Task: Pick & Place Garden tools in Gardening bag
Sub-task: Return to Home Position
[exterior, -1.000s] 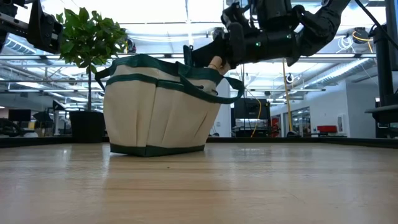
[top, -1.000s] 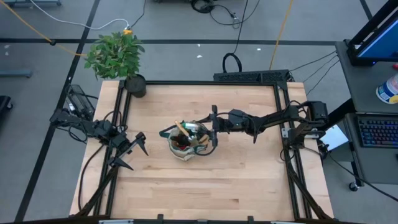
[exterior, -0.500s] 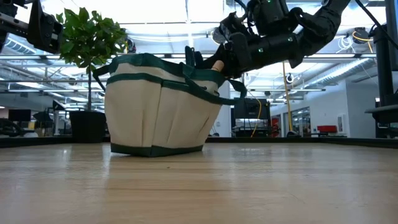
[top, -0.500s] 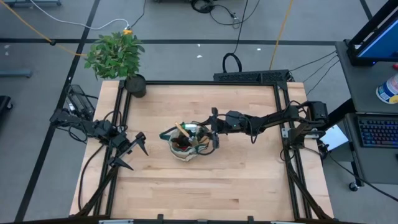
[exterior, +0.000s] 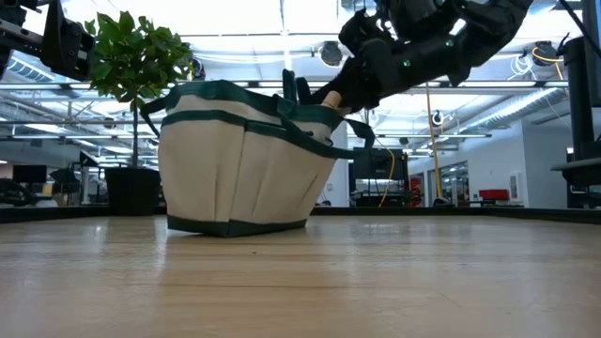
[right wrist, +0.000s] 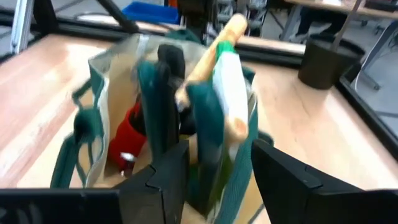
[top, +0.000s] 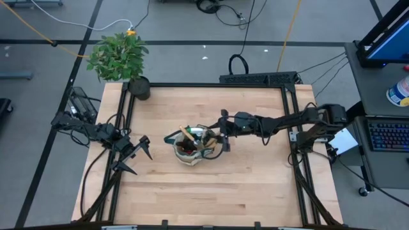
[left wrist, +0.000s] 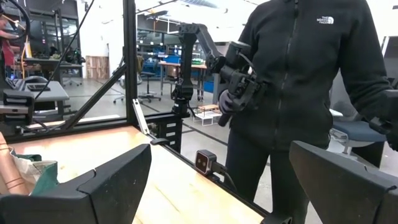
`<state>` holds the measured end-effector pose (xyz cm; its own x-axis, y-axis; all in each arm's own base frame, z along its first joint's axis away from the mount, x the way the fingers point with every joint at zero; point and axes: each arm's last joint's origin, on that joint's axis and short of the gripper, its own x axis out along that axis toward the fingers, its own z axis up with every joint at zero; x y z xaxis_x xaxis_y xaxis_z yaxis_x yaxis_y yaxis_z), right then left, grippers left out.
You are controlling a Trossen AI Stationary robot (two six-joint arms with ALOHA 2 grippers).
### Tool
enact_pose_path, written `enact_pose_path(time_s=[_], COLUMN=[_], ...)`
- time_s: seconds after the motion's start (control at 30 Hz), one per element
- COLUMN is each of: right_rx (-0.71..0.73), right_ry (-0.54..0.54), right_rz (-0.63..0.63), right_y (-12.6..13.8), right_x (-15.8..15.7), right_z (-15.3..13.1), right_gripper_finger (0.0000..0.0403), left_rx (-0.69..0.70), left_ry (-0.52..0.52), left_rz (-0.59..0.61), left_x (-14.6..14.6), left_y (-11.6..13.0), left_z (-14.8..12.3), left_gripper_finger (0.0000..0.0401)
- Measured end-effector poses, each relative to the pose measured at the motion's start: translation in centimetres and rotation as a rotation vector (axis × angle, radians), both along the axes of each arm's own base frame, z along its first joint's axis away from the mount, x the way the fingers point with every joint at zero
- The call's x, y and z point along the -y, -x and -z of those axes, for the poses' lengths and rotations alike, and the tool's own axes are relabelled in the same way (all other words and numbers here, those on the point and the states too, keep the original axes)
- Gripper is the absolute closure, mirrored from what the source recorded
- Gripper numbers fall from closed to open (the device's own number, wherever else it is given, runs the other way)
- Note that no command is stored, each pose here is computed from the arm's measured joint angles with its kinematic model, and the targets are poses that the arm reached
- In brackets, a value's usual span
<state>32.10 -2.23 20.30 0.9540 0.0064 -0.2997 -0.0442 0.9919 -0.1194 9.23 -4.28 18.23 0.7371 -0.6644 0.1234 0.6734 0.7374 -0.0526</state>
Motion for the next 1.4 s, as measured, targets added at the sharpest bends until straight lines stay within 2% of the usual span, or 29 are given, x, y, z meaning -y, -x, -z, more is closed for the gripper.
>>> enact_pose_path(time_s=[0.6, 0.8, 1.27, 1.4], right_rx=[-0.009, -0.01, -0.088, -0.066], right_ry=[-0.007, -0.039, -0.015, -0.023], right_rz=[-0.019, -0.009, 0.038, 0.046], right_y=[0.2, 0.3, 3.8, 4.8], right_x=[-0.8, -0.8, -0.9, -0.7], right_z=[-0.3, -0.5, -3.7, -4.9], right_gripper_finger=[0.0236, 0.0236, 0.0237, 0.0257], left_rx=[0.0, 0.0, 0.005, 0.005], left_ry=[0.001, 0.001, -0.004, -0.004], left_rz=[0.0, 0.0, 0.001, 0.001], left_x=[0.0, 0.0, 0.0, 0.0], left_y=[0.0, 0.0, 0.0, 0.0], left_z=[0.0, 0.0, 0.0, 0.0], left_gripper_finger=[0.0011, 0.0011, 0.0011, 0.0011])
